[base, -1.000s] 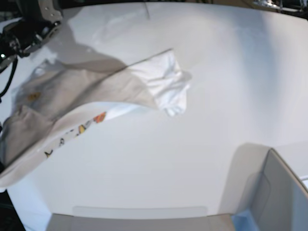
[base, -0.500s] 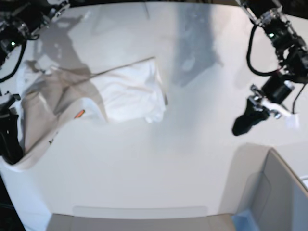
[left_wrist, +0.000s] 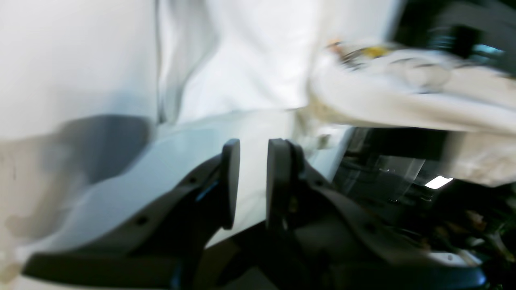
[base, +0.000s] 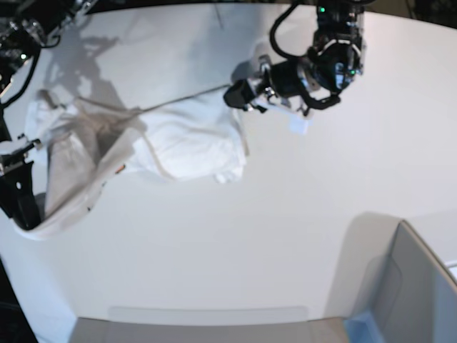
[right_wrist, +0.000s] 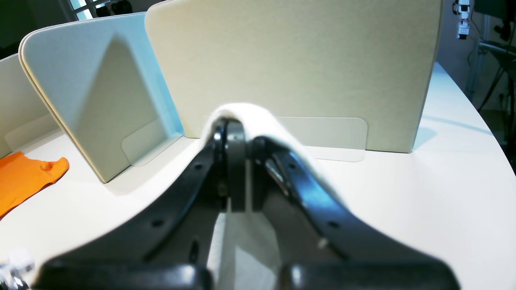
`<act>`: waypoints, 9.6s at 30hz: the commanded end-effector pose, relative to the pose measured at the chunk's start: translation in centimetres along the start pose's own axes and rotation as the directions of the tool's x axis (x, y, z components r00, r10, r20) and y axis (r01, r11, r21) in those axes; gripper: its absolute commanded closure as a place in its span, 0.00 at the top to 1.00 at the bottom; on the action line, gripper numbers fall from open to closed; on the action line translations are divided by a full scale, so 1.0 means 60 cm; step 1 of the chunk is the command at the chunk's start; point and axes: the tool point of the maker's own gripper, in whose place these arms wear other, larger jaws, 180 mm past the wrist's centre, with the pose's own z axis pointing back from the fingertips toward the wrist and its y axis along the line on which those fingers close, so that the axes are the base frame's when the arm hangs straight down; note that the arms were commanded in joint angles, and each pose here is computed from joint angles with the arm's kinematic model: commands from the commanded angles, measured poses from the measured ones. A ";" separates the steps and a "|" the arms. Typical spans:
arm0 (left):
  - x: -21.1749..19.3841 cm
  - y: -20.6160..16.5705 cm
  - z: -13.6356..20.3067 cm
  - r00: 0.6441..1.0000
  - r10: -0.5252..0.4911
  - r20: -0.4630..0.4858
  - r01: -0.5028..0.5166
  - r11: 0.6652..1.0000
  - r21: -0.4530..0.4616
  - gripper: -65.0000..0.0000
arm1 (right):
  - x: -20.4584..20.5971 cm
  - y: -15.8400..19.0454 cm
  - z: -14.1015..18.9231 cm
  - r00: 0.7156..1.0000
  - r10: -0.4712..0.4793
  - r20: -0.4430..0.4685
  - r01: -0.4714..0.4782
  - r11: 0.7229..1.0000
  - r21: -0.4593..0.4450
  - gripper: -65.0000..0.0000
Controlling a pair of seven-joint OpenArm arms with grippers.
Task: Layout the t-shirt on the table in an organized manner, then fold the t-shirt properly
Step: 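Lower the t-shirt onto the table and reach the left gripper toward its middle, then grasp the bunched shirt fabric with the left gripper and drag it outward, then regrasp the shirt edge with the left gripper and pull it taut, then lift the shirt with both grippers and fling it flat onto the table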
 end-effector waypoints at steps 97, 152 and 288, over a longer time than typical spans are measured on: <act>0.115 -0.034 0.000 0.943 -0.300 0.144 0.273 0.945 0.181 0.46 | -0.021 -0.014 0.036 0.995 0.037 -0.091 -0.040 0.999 -0.031 0.00; 0.301 -0.054 0.287 0.747 -0.291 0.598 0.393 0.918 -0.045 0.17 | 0.015 0.087 -0.028 1.000 0.022 0.012 -0.024 0.967 0.253 0.00; 0.613 -0.001 0.455 0.302 -0.032 0.953 0.114 0.994 -0.003 0.00 | -0.085 -0.062 -0.258 0.971 -0.054 -0.234 0.076 0.993 0.087 0.00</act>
